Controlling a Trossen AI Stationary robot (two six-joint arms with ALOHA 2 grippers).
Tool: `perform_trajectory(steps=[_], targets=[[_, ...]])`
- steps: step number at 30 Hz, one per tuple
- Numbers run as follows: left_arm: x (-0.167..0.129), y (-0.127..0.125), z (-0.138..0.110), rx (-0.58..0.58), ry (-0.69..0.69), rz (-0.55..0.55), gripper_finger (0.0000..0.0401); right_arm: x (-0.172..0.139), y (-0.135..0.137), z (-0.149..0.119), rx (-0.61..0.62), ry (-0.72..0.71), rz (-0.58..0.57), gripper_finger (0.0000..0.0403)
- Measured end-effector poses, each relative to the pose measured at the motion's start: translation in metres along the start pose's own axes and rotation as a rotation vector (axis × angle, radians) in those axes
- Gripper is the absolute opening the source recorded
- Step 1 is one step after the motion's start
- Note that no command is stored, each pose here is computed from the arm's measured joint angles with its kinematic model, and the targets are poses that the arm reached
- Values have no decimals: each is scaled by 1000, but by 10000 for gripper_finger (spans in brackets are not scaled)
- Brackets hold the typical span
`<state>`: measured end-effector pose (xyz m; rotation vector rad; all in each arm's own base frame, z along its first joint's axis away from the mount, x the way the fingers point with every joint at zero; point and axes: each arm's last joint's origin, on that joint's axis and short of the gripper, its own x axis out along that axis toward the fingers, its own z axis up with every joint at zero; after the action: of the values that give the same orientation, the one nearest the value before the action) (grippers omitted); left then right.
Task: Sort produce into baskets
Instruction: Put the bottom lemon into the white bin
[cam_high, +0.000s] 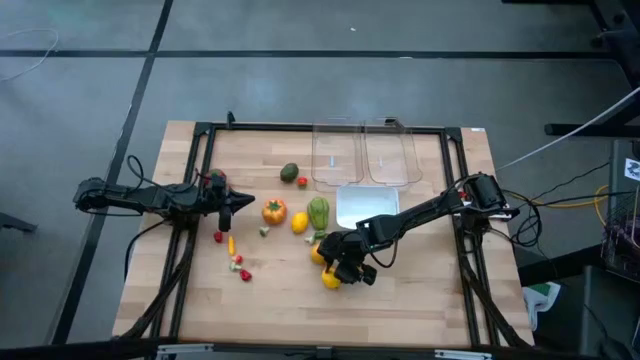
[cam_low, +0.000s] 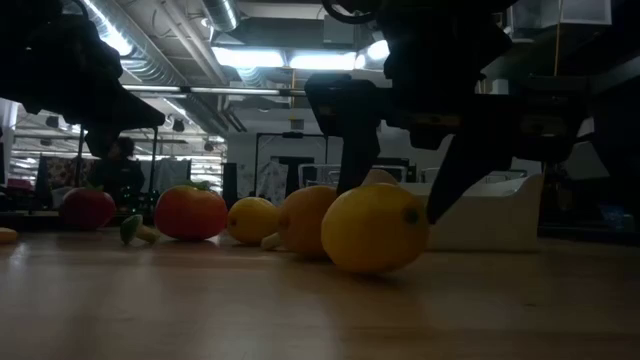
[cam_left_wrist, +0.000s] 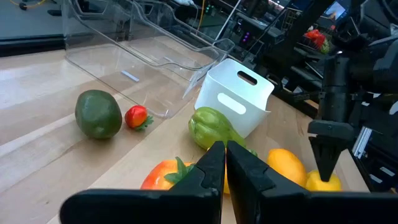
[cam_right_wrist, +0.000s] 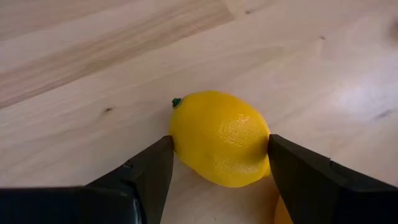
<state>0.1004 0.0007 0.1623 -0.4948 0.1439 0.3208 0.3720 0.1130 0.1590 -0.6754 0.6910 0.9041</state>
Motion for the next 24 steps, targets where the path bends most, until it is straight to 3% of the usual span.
perform_trajectory(steps=[10, 24], targets=[[0, -1, 2, -27, -18, -11, 13, 1, 1, 2, -18, 2, -3, 255], [0, -4, 7, -84, -71, -37, 13, 0, 0, 0, 92, 40, -49, 255]])
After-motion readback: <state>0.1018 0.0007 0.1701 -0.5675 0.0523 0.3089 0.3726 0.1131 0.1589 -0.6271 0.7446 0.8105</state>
